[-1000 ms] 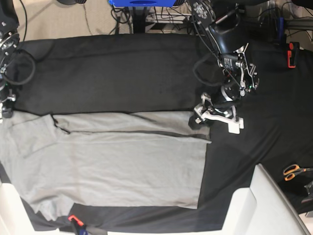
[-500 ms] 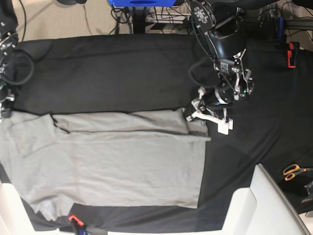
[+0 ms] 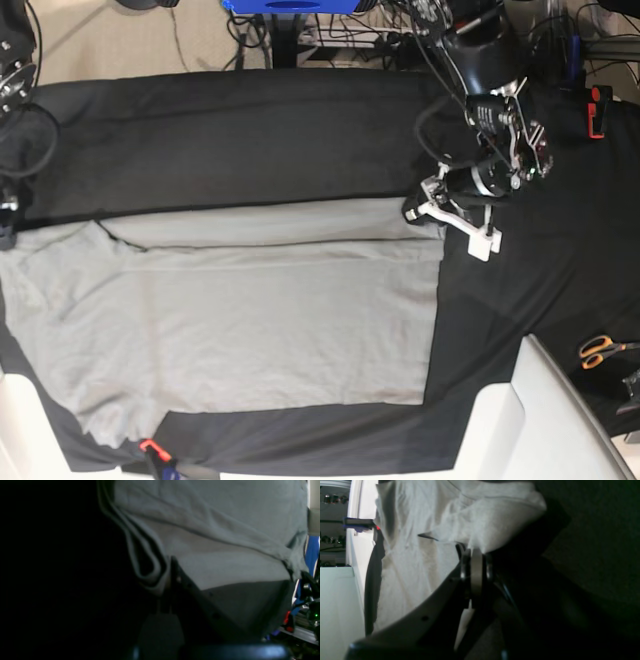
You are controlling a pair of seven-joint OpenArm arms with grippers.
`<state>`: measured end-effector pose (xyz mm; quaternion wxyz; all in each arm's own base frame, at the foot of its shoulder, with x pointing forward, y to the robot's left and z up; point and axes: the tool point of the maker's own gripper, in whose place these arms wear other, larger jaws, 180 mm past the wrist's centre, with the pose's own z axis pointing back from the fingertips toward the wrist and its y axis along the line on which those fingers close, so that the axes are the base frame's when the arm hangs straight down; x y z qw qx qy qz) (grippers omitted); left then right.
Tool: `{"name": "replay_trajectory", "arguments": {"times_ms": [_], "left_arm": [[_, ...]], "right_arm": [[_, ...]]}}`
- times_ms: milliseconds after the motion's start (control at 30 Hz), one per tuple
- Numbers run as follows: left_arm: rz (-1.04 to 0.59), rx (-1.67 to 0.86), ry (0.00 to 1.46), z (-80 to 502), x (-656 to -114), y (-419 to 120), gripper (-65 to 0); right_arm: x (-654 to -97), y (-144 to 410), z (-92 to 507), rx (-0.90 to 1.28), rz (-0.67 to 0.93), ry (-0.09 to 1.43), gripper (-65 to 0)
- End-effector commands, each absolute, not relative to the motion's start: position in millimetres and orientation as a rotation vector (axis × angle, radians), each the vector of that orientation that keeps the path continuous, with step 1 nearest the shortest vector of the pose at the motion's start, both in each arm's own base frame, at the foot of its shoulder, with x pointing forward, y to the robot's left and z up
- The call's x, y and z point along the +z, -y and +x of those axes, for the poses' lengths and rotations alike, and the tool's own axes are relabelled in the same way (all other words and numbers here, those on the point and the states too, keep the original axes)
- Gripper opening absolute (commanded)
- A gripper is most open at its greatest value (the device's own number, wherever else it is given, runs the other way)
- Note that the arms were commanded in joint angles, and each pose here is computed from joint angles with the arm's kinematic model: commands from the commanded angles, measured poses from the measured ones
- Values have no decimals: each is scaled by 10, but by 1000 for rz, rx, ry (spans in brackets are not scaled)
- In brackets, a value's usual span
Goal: Fold the T-shirt properly
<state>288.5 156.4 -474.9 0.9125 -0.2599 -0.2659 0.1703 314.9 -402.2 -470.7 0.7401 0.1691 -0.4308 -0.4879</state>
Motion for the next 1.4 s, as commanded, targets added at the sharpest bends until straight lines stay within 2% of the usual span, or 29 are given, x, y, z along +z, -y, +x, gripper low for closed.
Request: {"name": "replay_trajectory", "arguments": {"times_ms": [0, 333, 667, 967, 1133, 1367], "left_arm": [[-512, 339, 589, 2955, -4643, -1669, -650], [-464, 318, 556, 2734, -4674, -1819, -650], [-390, 289, 565, 2473, -4611, -1965, -650], [-331, 265, 538, 2150, -4615, -2109, -650], [-292, 250, 510, 1972, -4635, -2234, -650], [-278, 252, 472, 1776, -4696, -2267, -650]], "right_arm": [[-4497, 4253, 3211, -1072, 346, 1025, -650], [-4840, 4111, 2874, -1113, 327, 885, -650], [-4911, 3904, 2585, -1027, 301, 858, -650], [-4777, 3674, 2349, -909, 281, 855, -650], [-4682, 3728, 2098, -943, 223, 875, -650], [-4675, 3721, 1827, -944, 211, 816, -650]]}}
